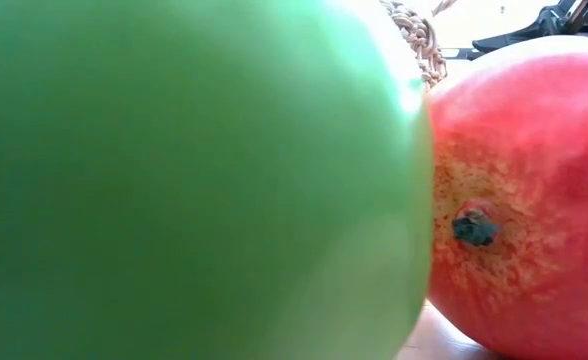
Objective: Build produce basket
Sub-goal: Put the mango into the basket
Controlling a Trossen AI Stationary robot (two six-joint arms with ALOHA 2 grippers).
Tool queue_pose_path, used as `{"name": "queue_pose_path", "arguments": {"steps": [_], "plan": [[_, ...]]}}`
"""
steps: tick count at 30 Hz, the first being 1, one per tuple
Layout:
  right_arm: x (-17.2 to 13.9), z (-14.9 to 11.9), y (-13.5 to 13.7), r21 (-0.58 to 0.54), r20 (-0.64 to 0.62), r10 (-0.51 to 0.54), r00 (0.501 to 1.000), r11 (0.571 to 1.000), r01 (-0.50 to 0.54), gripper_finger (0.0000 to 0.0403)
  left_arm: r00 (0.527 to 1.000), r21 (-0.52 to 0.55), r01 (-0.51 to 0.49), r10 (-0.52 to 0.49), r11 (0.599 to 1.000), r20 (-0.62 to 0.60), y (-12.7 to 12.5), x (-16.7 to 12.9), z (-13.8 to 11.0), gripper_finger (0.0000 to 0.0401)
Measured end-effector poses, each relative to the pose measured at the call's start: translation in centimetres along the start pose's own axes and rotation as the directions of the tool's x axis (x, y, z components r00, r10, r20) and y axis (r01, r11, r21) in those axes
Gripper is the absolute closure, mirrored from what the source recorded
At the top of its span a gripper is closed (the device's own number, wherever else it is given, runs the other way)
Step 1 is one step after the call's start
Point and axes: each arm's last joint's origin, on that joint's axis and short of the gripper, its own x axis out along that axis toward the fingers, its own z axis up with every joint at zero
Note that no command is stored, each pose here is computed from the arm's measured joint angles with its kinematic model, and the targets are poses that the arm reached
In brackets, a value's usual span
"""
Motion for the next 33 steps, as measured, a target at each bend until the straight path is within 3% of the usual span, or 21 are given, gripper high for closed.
{"name": "queue_pose_path", "arguments": {"steps": [5, 12, 20, 25, 30, 33], "plan": [[0.0, 0.0, 0.0, 0.000, 0.000, 0.000, 1.000, 1.000, 0.000, 0.0338, 0.999, 0.063, -0.019, 0.016, 0.998, 0.045, -0.4, 0.9, 0.3, 0.0117], [0.0, 0.0, 0.0, 0.000, 0.000, 0.000, 1.000, 1.000, 0.000, 0.0338, 0.997, 0.040, -0.011, 0.007, 0.999, 0.078, -1.0, 2.3, 0.5, 0.0117], [0.0, 0.0, 0.0, 0.000, 0.000, -0.001, 1.000, 1.000, 0.001, 0.0338, 0.939, -0.024, 0.250, -0.236, 0.968, 0.250, -2.5, 3.2, 2.8, 0.0117], [0.0, 0.0, 0.0, 0.000, 0.000, 0.000, 1.000, 1.000, 0.000, 0.0338, 0.833, -0.057, 0.388, -0.324, 0.920, 0.449, -2.6, 2.4, 5.0, 0.0117], [0.0, 0.0, 0.0, 0.000, 0.000, 0.000, 1.000, 1.000, 0.000, 0.0338, 0.639, -0.004, 0.510, -0.375, 0.860, 0.671, -2.4, 0.6, 7.5, 0.0117], [0.0, 0.0, 0.0, 0.000, -0.001, 0.000, 1.000, 1.000, 0.000, 0.0338, 0.576, 0.033, 0.508, -0.368, 0.861, 0.730, -2.2, 0.1, 8.2, 0.0117]]}}
